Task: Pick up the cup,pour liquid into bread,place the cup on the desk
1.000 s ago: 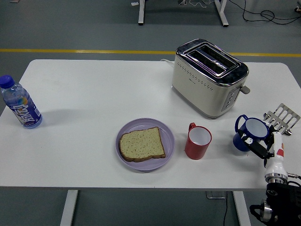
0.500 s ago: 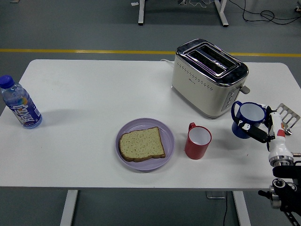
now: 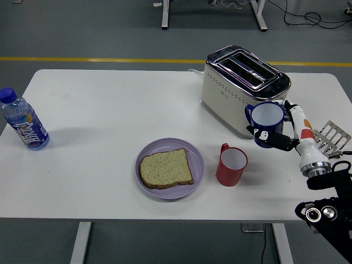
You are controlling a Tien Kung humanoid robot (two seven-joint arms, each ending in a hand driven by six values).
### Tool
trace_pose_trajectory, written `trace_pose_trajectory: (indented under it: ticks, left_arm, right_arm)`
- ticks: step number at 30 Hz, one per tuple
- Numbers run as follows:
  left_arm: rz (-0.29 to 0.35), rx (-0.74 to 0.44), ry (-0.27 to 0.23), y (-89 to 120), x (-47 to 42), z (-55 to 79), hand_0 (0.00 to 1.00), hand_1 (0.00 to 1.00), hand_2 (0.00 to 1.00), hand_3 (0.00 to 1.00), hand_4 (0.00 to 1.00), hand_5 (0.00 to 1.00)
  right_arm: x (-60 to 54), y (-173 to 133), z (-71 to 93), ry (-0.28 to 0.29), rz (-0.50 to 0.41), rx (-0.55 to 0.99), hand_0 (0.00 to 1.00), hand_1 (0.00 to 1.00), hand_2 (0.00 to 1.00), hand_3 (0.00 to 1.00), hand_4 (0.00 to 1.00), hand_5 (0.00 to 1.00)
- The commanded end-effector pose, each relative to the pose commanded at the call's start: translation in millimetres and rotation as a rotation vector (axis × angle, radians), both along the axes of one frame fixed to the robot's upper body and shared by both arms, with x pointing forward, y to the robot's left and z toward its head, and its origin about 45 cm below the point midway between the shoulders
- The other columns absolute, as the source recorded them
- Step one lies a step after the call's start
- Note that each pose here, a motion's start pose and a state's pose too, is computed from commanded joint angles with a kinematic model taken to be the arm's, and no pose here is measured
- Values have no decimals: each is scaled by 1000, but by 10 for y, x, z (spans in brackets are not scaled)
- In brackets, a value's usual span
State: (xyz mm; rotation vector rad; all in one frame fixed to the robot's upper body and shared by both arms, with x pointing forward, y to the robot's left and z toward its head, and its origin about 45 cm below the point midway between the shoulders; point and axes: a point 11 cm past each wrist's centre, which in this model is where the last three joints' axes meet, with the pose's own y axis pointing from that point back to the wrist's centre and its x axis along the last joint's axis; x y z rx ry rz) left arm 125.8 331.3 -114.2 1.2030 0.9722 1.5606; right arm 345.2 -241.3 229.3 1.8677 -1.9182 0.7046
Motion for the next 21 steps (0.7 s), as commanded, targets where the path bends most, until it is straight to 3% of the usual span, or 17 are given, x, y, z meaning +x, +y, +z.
trace_pose_trajectory:
  ticks: [10, 21]
  left_arm:
    - [4, 2, -5, 11, 9, 4, 682, 686, 693, 545, 253, 998]
    - [6, 6, -3, 21, -1, 4, 682, 687, 694, 546, 254, 998]
  right_arm:
    - [151, 418, 80, -14, 92, -113, 300, 226, 395, 382, 859, 154]
    - [321, 867, 294, -103, 158, -267, 294, 227, 396, 386, 825, 120]
